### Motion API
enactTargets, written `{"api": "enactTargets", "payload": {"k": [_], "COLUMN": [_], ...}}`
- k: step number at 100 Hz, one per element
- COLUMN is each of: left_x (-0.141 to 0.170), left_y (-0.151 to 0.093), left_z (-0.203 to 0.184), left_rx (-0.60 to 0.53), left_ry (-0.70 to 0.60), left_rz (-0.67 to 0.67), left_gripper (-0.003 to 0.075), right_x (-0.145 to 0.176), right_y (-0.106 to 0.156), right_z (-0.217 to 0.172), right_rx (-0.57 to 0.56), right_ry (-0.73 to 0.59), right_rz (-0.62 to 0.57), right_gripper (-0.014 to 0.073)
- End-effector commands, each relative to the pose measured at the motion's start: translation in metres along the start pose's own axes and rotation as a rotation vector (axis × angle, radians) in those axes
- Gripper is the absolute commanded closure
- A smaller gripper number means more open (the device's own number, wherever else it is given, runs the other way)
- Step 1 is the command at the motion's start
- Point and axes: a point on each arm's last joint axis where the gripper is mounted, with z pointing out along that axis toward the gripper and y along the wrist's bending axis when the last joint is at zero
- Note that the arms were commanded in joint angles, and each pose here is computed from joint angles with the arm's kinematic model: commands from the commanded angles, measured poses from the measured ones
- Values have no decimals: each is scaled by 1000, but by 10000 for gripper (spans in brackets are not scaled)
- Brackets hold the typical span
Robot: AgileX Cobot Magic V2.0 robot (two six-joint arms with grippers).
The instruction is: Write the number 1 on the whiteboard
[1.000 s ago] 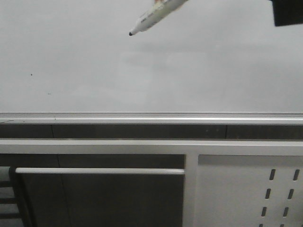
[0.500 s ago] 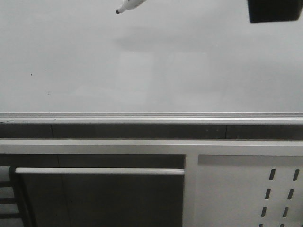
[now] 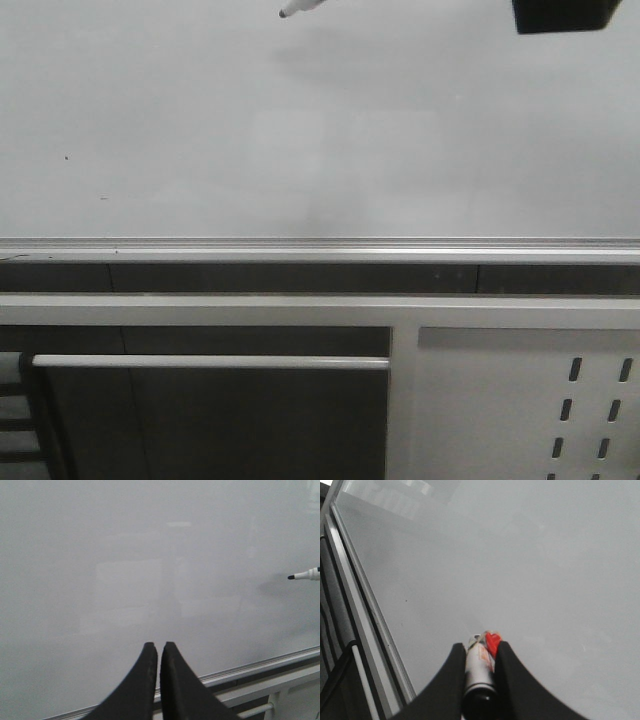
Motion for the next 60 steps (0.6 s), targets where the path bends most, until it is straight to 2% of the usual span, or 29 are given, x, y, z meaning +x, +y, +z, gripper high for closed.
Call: {"api": "enactTargets", "payload": {"k": [1, 19, 36, 60], "left_x": [-8, -8, -8, -8], "left_y": [-1, -1, -1, -1], "left_z": [0, 0, 0, 0], "left_rx": [10, 10, 10, 10], "left_ry": [-20, -20, -20, -20], "left_rz": [-12, -12, -12, -12], "left_gripper": [738, 738, 738, 738], "right_x": [-11, -3, -7, -1], "right_y": [-9, -5, -9, -16], "right_z": [3, 12, 12, 12], "right_rx": [65, 50, 99, 147], "right_ry": [-76, -42, -92, -50], "right_rz": [-8, 11, 12, 31], "right_gripper": [645, 645, 645, 645]}}
